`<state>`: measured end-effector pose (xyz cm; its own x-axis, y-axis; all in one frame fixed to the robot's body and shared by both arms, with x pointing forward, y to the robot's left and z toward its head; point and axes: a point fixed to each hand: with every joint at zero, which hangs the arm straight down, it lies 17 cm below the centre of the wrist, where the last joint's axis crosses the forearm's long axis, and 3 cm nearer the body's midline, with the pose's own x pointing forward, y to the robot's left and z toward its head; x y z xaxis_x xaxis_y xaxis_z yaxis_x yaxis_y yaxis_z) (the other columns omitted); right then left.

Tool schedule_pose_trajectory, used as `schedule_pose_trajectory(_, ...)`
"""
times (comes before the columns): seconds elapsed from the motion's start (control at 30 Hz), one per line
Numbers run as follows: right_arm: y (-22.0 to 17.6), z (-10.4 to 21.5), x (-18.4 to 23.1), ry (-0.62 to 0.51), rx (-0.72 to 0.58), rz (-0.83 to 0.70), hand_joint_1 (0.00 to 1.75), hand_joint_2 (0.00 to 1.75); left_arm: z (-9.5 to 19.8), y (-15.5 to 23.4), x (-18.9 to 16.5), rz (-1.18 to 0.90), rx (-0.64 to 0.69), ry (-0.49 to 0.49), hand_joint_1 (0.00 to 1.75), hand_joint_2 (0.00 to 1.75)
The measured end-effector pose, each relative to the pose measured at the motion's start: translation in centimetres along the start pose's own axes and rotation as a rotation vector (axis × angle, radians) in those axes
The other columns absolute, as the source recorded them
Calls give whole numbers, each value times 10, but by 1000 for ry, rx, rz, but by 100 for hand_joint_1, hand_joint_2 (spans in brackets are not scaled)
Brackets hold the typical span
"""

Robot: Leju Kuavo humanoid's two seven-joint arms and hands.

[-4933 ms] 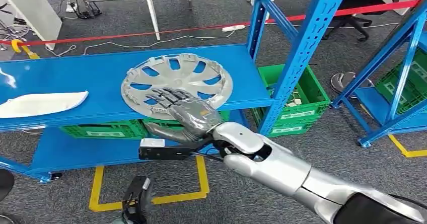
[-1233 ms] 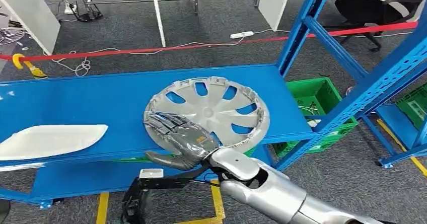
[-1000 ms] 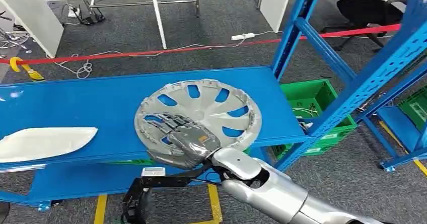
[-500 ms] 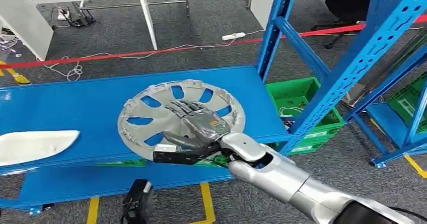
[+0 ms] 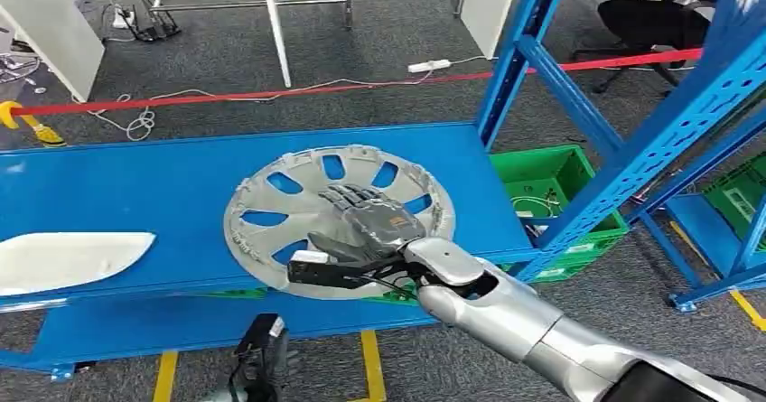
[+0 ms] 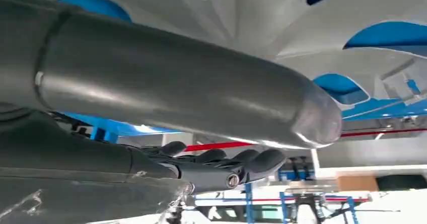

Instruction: Take the parts from the cabinet and place them on the table.

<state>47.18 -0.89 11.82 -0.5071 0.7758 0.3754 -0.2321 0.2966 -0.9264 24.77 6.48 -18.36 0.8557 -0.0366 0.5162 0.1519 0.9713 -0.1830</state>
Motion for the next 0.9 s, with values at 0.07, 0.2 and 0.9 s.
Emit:
schedule_pose_trajectory(0.07, 2, -1, 6, -17, 12, -6, 0, 0, 0, -1, 3, -6, -3, -5, 0, 0)
schedule_pose_trajectory(0.2, -2, -5, 21, -60, 18, -44, 0, 0, -1, 0, 14, 1, -4, -27, 0, 0)
schedule_pose_trajectory(0.9, 2, 56, 32, -264, 119, -110, 0, 0, 3, 57, -10, 66, 41, -113, 0, 0)
